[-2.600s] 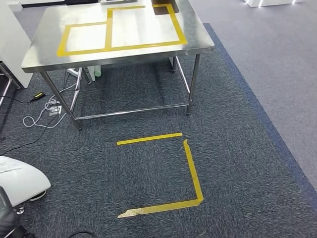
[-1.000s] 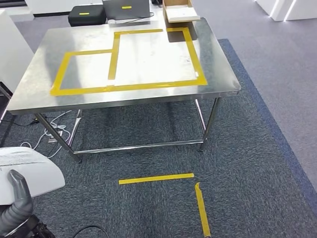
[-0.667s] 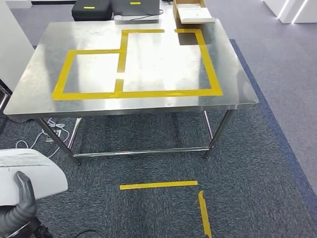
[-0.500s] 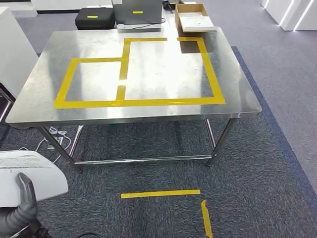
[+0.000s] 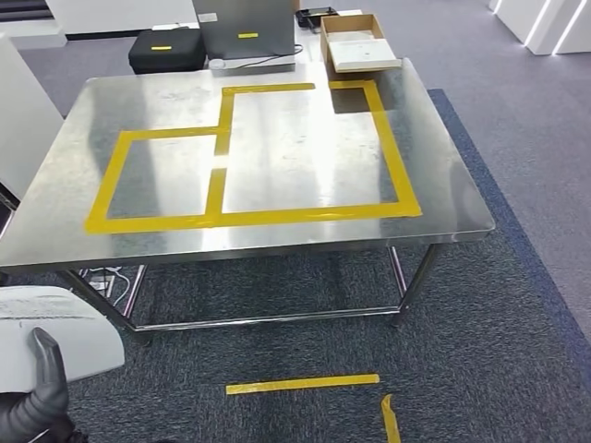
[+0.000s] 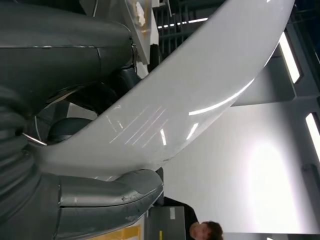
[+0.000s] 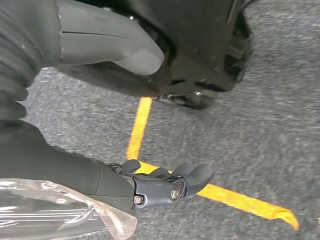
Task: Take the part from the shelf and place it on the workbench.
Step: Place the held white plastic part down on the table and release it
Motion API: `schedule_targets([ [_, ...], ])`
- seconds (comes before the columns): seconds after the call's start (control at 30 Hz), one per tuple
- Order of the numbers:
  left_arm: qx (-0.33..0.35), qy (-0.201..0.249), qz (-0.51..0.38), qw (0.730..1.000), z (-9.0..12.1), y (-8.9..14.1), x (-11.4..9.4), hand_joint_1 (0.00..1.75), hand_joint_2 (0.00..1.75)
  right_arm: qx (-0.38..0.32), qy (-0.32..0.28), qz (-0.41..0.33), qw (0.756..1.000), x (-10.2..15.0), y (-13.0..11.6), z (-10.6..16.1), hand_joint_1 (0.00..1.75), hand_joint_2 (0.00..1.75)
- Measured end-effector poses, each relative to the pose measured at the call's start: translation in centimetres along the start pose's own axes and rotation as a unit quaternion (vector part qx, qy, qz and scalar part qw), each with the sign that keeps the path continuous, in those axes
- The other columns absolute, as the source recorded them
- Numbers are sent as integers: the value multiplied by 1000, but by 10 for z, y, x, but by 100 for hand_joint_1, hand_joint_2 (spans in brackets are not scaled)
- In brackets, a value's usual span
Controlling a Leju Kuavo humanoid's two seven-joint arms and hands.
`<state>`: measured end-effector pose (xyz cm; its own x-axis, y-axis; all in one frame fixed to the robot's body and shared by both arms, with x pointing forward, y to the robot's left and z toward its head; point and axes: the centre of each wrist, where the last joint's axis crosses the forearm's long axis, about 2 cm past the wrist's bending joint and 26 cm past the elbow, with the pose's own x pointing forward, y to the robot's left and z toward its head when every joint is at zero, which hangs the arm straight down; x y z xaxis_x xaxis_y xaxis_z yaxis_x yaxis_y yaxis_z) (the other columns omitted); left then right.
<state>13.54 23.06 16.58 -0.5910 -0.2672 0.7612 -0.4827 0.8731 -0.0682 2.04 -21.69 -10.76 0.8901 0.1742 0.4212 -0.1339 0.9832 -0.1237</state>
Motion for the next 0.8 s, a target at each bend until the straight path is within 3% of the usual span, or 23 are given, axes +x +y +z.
schedule_targets([
  [0.53,4,-13,-15,1000,-3,5,0,175,175,11,3,-5,1000,2,0,-1,0,175],
  [0.8,1,-39,-101,994,-13,32,-11,175,175,14,-4,-1,1000,2,-2,-1,0,175],
])
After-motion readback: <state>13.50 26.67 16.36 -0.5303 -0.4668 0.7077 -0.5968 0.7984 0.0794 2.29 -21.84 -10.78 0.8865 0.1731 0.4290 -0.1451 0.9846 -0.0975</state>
